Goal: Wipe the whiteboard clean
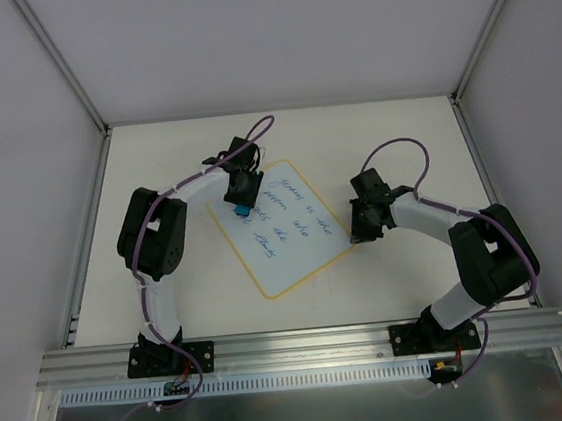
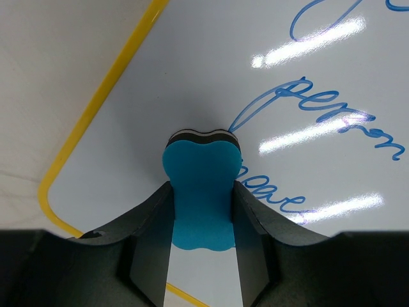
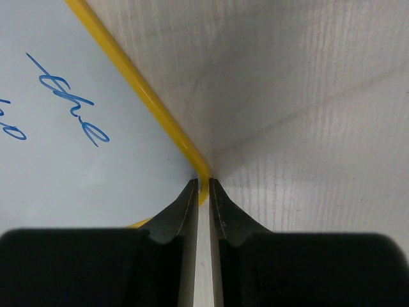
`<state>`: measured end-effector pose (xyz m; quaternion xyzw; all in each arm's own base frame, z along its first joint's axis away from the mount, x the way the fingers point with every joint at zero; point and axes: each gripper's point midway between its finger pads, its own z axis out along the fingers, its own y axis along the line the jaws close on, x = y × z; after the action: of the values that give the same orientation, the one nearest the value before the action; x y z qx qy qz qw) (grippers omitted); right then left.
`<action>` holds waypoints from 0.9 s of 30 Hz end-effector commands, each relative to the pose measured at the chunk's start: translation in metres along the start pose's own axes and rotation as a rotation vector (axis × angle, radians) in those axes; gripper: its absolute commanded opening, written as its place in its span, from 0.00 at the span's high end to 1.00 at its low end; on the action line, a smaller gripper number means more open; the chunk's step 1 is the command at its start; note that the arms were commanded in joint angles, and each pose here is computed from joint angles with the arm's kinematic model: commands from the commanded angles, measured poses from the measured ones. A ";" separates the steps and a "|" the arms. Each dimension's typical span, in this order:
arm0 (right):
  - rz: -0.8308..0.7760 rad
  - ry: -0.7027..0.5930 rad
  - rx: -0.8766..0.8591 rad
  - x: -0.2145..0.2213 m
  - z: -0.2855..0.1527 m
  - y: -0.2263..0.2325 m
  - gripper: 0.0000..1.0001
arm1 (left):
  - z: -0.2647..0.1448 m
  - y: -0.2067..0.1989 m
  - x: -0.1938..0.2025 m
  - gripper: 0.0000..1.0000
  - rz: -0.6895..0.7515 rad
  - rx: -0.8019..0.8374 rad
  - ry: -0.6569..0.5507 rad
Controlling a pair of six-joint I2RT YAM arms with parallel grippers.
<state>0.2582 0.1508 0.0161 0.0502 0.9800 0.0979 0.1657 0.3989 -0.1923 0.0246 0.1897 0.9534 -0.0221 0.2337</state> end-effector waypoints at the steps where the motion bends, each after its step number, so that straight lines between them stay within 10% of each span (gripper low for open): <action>1: 0.002 0.002 0.055 0.005 0.008 -0.010 0.92 | -0.001 0.000 0.002 0.62 0.001 0.002 0.010; 8: -0.003 0.006 0.050 0.005 0.008 -0.009 0.88 | -0.012 0.002 -0.009 0.47 0.001 -0.002 -0.027; 27: -0.015 0.014 0.045 0.008 0.009 -0.009 0.88 | -0.020 0.006 -0.018 0.53 0.006 -0.020 -0.054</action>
<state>0.2602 0.1520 0.0164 0.0492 0.9791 0.0996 0.1705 0.3990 -0.1917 0.0247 0.1893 0.9534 -0.0206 0.2339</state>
